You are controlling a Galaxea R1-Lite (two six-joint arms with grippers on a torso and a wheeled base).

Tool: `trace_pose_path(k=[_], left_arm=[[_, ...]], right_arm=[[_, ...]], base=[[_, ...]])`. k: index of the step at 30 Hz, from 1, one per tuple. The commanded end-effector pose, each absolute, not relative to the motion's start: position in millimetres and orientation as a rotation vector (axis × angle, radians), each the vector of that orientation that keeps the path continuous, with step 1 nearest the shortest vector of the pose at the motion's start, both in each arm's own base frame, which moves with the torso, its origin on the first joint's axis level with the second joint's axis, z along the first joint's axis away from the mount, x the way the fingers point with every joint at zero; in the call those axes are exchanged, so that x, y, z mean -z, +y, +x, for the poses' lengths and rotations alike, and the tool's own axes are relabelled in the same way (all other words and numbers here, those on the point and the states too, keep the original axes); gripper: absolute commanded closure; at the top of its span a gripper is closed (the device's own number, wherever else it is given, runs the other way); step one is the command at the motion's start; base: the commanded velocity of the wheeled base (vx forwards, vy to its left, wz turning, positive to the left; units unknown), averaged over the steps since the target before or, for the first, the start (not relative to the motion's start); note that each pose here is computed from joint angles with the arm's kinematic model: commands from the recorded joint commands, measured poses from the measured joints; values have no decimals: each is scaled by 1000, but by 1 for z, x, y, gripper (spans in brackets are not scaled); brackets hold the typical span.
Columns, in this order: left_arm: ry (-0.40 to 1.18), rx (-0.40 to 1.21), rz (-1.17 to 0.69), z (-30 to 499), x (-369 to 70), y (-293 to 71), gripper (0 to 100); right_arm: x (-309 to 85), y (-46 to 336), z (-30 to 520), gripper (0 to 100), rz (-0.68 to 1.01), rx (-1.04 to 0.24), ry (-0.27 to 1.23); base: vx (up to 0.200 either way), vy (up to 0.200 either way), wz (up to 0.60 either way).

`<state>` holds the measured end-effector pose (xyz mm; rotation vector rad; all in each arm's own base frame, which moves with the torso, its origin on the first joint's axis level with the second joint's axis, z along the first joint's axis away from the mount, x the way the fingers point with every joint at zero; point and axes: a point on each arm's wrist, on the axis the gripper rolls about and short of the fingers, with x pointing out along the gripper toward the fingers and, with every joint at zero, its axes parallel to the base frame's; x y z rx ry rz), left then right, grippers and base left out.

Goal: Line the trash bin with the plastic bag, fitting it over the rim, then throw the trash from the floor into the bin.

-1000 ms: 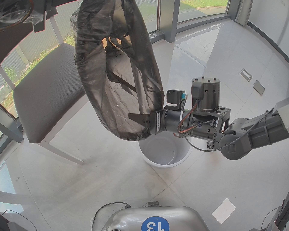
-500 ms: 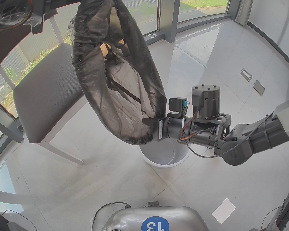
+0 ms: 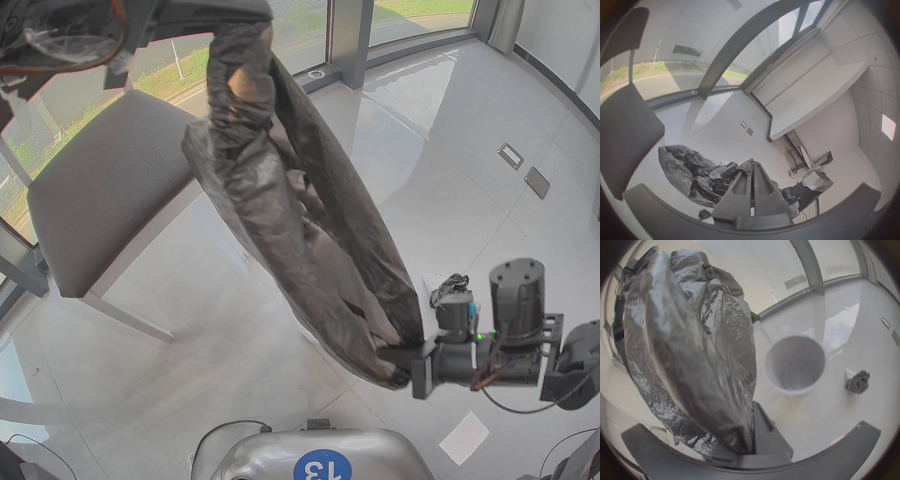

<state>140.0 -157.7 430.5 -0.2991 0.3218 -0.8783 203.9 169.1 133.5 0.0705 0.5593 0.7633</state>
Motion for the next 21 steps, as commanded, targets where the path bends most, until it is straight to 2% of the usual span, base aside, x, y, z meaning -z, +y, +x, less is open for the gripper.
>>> trace_pose_path(k=[1,4,8,14,21], left_arm=[[509,861,-291,166,-394,-213,100],[593,843,-296,183,-372,-240,100],[632,826,-273,198,-354,-258,100],[702,753,-249,231,-321,-275,100],[793,683,-221,261,-282,-289,100]], right_arm=[[-120,124,149,100,53,-750,609],[-110,113,144,100,48,-718,651],[-109,110,150,100,61,-691,653],[-104,112,168,100,79,-696,670],[-92,117,196,100,97,-686,616]], base=[[0,0,0],[0,0,0],[0,0,0],[0,0,0],[0,0,0]])
